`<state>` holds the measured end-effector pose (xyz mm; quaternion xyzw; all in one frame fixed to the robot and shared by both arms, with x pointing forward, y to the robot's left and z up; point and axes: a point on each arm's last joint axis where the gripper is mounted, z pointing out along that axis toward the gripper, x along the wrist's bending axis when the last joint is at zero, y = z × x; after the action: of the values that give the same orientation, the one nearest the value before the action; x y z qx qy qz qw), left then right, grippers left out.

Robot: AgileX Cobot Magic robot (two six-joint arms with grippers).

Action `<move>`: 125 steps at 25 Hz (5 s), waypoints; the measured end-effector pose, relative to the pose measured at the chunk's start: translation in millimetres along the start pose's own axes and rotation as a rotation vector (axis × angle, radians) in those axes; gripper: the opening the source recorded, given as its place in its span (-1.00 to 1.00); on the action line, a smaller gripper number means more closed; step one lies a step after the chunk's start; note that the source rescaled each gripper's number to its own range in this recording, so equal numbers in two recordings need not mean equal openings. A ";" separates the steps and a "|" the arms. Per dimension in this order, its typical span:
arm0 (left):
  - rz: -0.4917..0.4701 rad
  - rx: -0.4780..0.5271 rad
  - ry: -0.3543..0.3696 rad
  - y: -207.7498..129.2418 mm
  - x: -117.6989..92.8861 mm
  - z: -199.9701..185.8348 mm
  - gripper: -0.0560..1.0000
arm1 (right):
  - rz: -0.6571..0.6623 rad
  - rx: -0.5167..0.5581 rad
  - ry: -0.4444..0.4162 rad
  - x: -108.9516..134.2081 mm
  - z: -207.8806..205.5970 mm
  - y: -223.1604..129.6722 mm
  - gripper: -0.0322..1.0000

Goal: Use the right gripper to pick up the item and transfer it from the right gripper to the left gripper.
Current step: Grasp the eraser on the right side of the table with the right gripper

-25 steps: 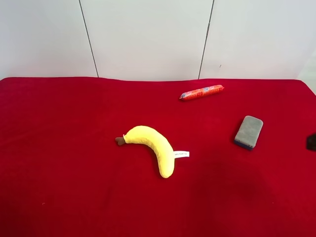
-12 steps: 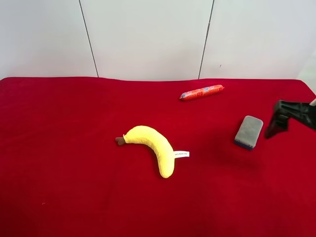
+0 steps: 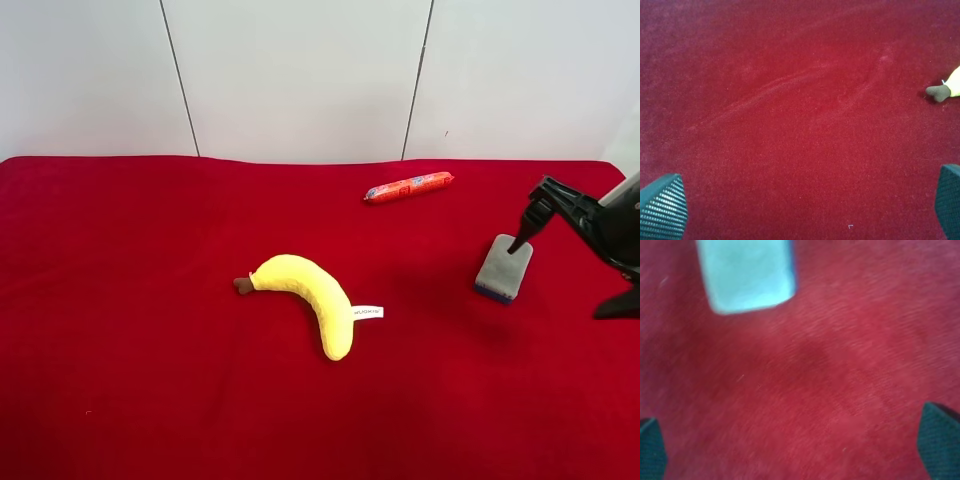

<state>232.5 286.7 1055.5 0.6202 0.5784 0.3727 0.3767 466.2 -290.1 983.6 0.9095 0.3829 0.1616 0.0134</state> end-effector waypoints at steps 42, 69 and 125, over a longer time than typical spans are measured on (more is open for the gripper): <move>0.000 0.000 -0.001 0.0 -0.1 0.0 1.00 | -0.113 0.111 -0.258 51.8 123.2 44.9 1.00; -0.001 0.000 -0.001 0.0 -0.1 0.0 1.00 | -0.222 0.056 -0.228 61.2 134.4 42.2 1.00; -0.001 0.000 -0.001 0.0 -0.1 0.0 1.00 | -0.248 0.080 -0.255 64.1 122.9 34.9 -0.79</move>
<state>232.5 286.6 1055.5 0.6202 0.5785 0.3722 0.3771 569.7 -257.6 890.5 0.8682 0.4933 0.0266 0.0454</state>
